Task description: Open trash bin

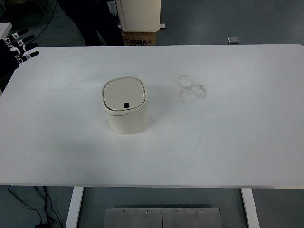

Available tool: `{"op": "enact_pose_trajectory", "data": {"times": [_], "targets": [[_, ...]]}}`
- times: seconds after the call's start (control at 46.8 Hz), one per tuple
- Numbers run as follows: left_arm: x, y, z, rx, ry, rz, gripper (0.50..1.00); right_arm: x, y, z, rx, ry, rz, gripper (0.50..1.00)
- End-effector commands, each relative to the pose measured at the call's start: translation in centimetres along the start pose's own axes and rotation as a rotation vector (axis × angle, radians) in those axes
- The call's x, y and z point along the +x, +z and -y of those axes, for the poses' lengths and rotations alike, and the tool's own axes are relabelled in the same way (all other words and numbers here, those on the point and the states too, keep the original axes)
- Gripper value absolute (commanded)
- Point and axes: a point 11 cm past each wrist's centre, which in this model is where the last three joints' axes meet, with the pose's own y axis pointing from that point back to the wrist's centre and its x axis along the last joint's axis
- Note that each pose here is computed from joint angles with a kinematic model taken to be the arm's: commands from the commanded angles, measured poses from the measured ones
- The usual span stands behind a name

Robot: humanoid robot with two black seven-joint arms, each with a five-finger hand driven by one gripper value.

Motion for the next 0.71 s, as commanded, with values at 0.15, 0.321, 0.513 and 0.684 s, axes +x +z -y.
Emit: {"op": "enact_pose_trajectory", "data": {"times": [0.15,0.321,0.513,0.684], "targets": [[-2.3,-0.4,0.3,0.087,-0.056,0.077,1.000,0.0,0.0,0.0,0.001,0.000,0.001,0.991],[-3.6,-0.6,0.6,0.154,-0.070,0.155,1.000,0.0,0.0,0.0,0.001,0.000,0.001,0.991],[-4.6,0.9,-0.2,0.209,-0.094,0.267,1.000,0.0,0.0,0.0,0.001,0.000,0.001,0.991],[-6.9,2.4,-0.1,0.233,-0.151,0.339,1.000,0.0,0.0,0.0,0.001,0.000,0.001,0.991]]}}
